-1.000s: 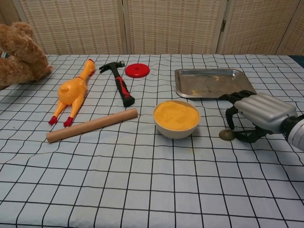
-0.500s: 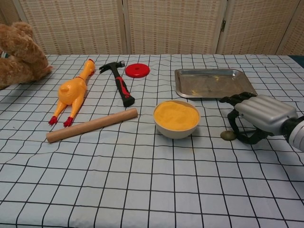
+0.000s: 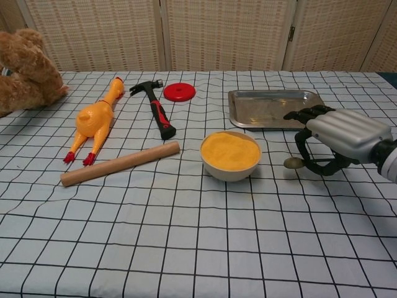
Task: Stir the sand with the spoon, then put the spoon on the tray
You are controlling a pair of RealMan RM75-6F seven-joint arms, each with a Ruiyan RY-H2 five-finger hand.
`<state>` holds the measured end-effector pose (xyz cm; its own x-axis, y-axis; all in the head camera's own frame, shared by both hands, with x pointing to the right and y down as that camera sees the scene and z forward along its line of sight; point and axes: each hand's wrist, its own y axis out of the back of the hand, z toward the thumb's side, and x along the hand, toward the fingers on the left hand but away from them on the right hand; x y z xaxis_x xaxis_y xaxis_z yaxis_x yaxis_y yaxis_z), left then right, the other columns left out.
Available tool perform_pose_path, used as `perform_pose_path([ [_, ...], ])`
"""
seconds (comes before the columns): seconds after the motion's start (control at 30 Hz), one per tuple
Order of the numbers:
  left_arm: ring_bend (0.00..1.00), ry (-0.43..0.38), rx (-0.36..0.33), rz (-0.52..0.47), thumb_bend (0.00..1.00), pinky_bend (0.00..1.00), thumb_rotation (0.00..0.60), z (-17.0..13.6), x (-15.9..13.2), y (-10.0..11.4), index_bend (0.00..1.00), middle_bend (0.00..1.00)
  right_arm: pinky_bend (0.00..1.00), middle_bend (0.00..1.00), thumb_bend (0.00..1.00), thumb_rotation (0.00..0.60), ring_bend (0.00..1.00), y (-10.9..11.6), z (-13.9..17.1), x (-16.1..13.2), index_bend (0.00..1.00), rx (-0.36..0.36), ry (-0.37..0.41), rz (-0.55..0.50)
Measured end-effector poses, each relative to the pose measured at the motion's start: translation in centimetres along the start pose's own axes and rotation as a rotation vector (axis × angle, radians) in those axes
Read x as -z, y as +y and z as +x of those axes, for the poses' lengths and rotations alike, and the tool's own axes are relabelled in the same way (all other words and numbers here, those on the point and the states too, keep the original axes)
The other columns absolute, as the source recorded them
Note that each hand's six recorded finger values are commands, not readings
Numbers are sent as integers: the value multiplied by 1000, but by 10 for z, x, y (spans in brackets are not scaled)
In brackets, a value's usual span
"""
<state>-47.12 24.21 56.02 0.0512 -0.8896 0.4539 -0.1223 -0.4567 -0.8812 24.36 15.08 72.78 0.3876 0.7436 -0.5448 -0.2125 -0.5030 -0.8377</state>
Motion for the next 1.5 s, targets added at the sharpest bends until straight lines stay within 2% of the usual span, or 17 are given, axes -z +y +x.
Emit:
perform_pose_path([
  [0.13, 0, -4, 0, -2, 437, 178, 600, 0, -1, 0, 0, 0, 0, 50, 412, 600, 0, 19, -2, -9, 613, 43, 24, -30],
  [0.27, 0, -9, -4, -4, 437, 177, 600, -1, -2, 1, 0, 0, 0, 50, 412, 600, 0, 49, -15, -25, 613, 100, 56, -58],
  [0.37, 0, -12, -5, -4, 438, 177, 600, -1, -2, 1, 0, 0, 0, 50, 412, 600, 0, 61, -26, -38, 609, 107, 76, -60],
  [0.67, 0, -15, -9, -13, 437, 177, 600, -2, -2, 4, 0, 0, 0, 50, 412, 600, 0, 60, -51, -84, 561, 45, 130, -40],
  [0.77, 0, -15, -9, -14, 437, 177, 600, -3, -1, 4, 0, 0, 0, 49, 413, 600, 0, 59, -54, -90, 538, 36, 136, -36],
  [0.9, 0, -15, -9, -20, 438, 177, 600, -2, 0, 5, 0, 0, 0, 47, 412, 600, 0, 59, -54, -92, 484, 34, 133, -22],
  [1.13, 0, -17, -12, -18, 438, 177, 600, -3, 0, 5, 0, 0, 0, 47, 407, 600, 0, 70, -46, -88, 468, 56, 121, -2],
  [1.27, 0, -14, -13, -15, 437, 178, 600, -3, 0, 5, 0, 0, 0, 47, 402, 600, 0, 74, -39, -76, 478, 100, 108, 10],
  [1.5, 0, -16, -2, -7, 438, 178, 600, -2, -2, 2, 0, 0, 0, 48, 334, 600, 0, 61, -31, -34, 510, 169, 54, 57],
])
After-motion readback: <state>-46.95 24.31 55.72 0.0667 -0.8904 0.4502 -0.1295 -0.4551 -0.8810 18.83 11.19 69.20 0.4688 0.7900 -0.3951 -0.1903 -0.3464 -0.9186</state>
